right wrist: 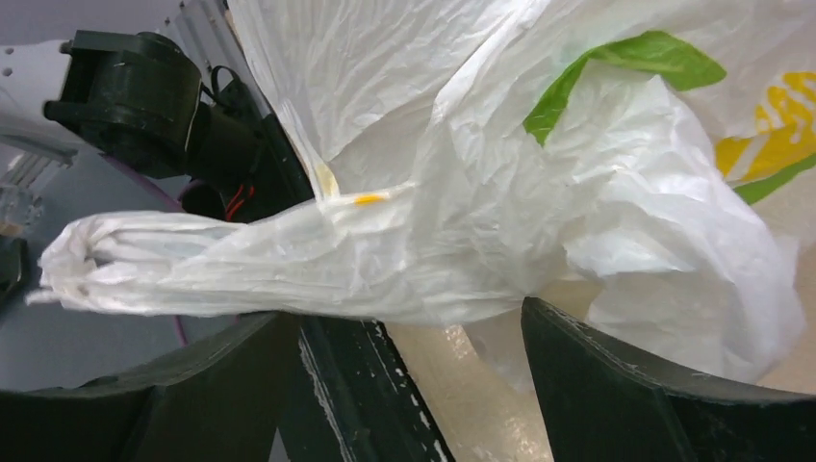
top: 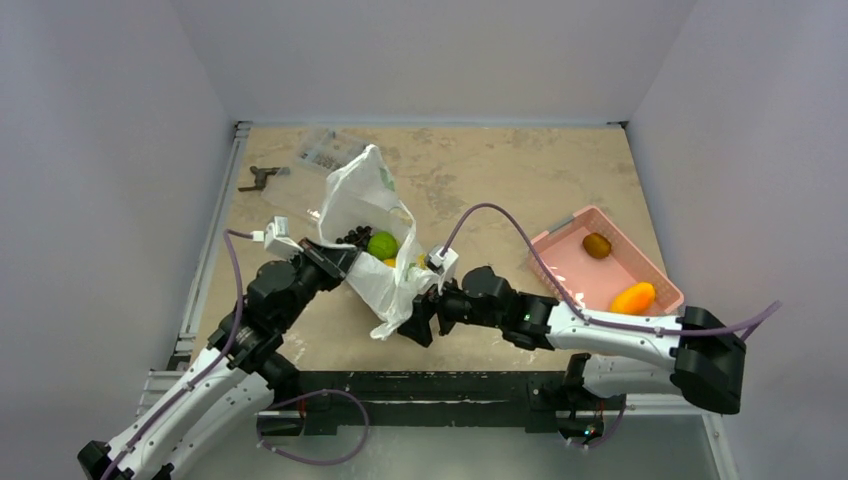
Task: Take the fake fruits out of the plastic bag
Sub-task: Adjust the plastic bag at the center of the board.
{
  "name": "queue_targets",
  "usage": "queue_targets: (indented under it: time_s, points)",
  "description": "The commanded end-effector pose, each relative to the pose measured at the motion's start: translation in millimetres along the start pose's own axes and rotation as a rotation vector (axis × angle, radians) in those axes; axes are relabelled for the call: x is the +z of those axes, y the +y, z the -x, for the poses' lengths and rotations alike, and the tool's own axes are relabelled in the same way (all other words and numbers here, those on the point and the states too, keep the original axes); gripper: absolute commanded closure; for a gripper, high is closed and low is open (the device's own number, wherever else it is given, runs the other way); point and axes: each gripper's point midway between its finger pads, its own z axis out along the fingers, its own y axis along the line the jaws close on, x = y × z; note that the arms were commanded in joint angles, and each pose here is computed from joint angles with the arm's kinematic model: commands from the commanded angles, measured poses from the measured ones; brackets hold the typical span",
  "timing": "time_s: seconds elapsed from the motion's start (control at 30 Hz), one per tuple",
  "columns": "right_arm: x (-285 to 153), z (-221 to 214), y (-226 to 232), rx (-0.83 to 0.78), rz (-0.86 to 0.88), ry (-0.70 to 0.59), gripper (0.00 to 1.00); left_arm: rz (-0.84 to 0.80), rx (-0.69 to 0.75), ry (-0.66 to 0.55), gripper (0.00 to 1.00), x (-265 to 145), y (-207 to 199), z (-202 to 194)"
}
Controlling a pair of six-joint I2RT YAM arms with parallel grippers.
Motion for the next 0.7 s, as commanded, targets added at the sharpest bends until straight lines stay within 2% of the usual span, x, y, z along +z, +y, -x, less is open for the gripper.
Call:
queue_targets:
  time_s: [0.0, 0.07, 0.17, 0.33, 0.5, 0.57, 0.67]
  points:
    - [-20.7, 43.9, 5.9, -0.044, -0.079, -0.044, 0.08, -0.079, 0.149, 0.007, 1.00, -0.7, -19.2, 4.7]
    - [-29.2, 54.5, -0.7, -0.060, -0.159, -0.020, 0.01, -0.110, 0.172, 0.006, 1.00, 1.3, -24.2, 4.3]
    - [-44.7, 76.6, 1.5, -0.057, -0.213, -0.040, 0.01, -0.172, 0.200, -0.012, 1.00, 4.0, -35.1, 5.9]
    - [-69.3, 122.4, 11.1, -0.066, -0.228, -0.171, 0.01, -0.186, 0.213, -0.007, 1.00, 10.4, -39.6, 4.1]
    - [-63.9, 159.3, -9.6, 0.015, -0.330, -0.231, 0.01, -0.234, 0.188, -0.003, 1.00, 15.2, -50.5, 2.0]
    - [-53.2, 160.4, -6.6, 0.006, -0.307, -0.212, 0.01, -0.232, 0.187, -0.007, 1.00, 16.9, -52.2, 3.3]
    - [-40.7, 156.8, 13.5, -0.076, -0.177, -0.186, 0.01, -0.223, 0.197, -0.012, 1.00, 18.2, -56.3, 7.2]
